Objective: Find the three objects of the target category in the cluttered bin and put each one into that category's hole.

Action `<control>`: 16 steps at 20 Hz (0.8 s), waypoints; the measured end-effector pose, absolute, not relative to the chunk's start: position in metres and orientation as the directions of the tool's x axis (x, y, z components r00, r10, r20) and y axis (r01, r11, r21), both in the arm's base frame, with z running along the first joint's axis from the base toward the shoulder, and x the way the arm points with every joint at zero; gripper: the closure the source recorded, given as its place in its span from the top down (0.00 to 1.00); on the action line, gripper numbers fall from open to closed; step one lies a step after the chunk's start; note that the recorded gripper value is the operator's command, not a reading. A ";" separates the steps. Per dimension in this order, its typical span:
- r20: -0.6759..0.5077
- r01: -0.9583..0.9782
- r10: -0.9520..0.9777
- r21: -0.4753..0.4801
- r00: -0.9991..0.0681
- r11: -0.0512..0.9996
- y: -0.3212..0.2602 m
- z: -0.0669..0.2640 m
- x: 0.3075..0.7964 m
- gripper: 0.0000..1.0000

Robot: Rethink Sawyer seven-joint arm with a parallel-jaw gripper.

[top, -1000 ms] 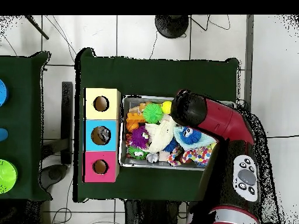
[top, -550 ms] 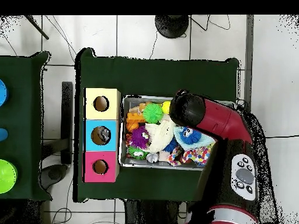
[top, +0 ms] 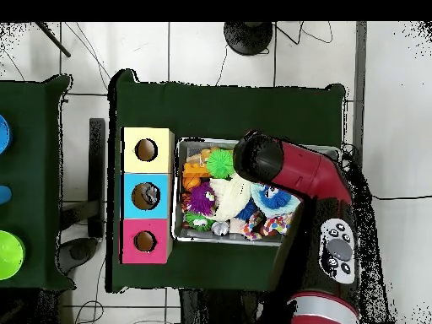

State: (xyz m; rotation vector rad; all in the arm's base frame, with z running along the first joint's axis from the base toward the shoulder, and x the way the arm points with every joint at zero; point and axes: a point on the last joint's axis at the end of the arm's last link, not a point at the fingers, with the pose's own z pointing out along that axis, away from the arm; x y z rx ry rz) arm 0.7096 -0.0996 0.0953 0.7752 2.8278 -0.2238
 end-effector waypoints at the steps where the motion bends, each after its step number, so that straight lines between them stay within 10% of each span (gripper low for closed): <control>1: -0.231 0.516 0.485 -0.093 -0.843 0.852 -0.099 0.095 0.709 1.00; 16: -0.199 0.523 0.501 -0.082 -0.843 0.848 -0.102 0.073 0.705 1.00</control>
